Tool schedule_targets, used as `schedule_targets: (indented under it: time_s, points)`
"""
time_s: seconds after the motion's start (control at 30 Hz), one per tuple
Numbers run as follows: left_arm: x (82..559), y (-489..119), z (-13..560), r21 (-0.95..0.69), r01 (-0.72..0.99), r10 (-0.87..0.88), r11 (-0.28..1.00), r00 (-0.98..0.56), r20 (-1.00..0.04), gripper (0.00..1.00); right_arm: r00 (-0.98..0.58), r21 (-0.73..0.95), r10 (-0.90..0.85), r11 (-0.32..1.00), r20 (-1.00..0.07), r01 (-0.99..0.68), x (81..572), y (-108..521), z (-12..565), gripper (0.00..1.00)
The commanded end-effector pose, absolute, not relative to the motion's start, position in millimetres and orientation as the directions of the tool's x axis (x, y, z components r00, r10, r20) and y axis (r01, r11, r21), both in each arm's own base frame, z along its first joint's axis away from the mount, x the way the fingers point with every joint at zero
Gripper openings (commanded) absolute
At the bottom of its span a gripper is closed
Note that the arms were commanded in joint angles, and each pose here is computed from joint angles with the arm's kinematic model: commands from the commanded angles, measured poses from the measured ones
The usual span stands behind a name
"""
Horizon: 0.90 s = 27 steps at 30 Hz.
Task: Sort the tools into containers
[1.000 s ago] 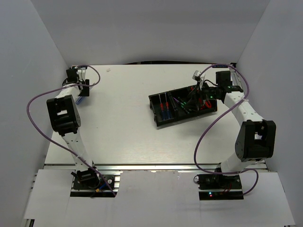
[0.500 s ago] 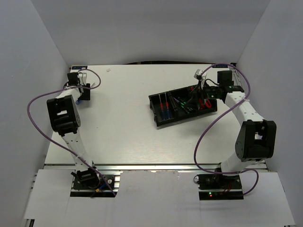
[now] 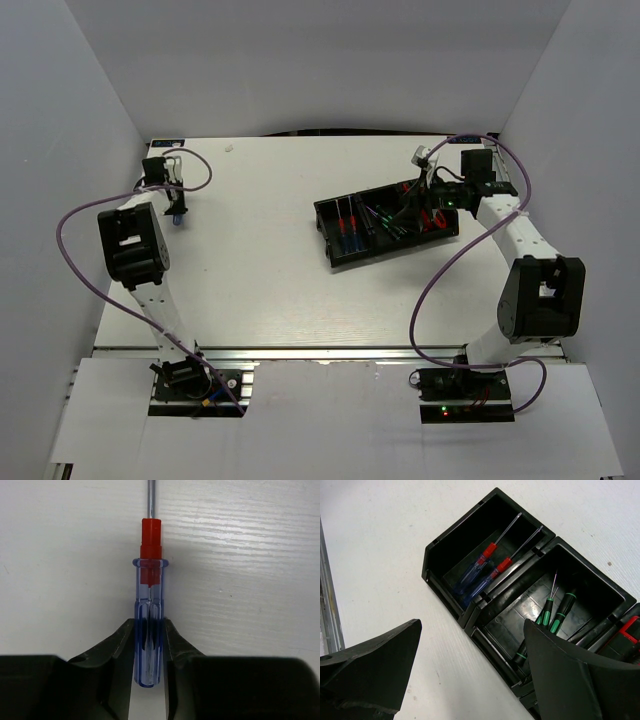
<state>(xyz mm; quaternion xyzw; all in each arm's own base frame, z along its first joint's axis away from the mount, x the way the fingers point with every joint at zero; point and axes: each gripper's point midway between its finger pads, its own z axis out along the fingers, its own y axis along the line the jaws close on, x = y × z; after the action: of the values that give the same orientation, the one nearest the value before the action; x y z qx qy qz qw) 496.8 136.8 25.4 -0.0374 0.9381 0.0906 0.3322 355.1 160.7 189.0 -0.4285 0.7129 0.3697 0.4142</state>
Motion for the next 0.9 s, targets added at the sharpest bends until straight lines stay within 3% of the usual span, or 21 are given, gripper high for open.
schedule_targets:
  time_s: [0.0,0.07,0.1,0.27,0.5,0.63,0.73,0.87]
  points:
    - [476.4,113.3,28.1,0.02,-0.113,-0.078,0.993,-0.791,-0.607,0.18,-0.225,0.122,-0.281,0.343,-0.933,-0.931,352.9,161.9,209.9,0.89]
    - [473.5,103.4,29.5,-0.03,-0.101,-0.099,0.994,-0.79,-0.604,0.01,-0.226,0.121,-0.282,0.344,-0.932,-0.931,352.3,161.7,210.5,0.89]
    - [470.4,93.2,30.7,-0.082,-0.09,-0.121,0.993,-0.792,-0.598,0.0,-0.221,0.117,-0.283,0.344,-0.933,-0.932,352.1,161.6,211.5,0.89]
    - [464.8,61.3,54.3,-0.231,-0.045,-0.181,0.972,-0.77,-0.612,0.0,-0.206,0.1,-0.289,0.342,-0.935,-0.934,349.4,160.9,216.1,0.89]
    - [453.5,0.4,148.8,-0.32,0.128,-0.174,0.939,-0.624,-0.762,0.0,-0.19,0.082,-0.293,0.345,-0.937,-0.935,348.9,160.2,224.8,0.9]
    - [418.4,-95.8,195.6,-0.394,0.341,-0.162,0.853,-0.545,-0.823,0.0,-0.181,0.071,-0.292,0.349,-0.939,-0.935,351.0,160.0,232.4,0.9]
    - [387.5,-165.1,203.4,-0.454,0.449,-0.151,0.77,-0.562,-0.813,0.0,-0.181,0.071,-0.293,0.35,-0.939,-0.934,351.5,159.9,236.9,0.89]
    - [361.6,-225.4,220.0,-0.528,0.491,-0.231,0.693,-0.542,-0.808,0.0,-0.19,0.078,-0.295,0.354,-0.936,-0.932,350.6,159.4,238.8,0.9]
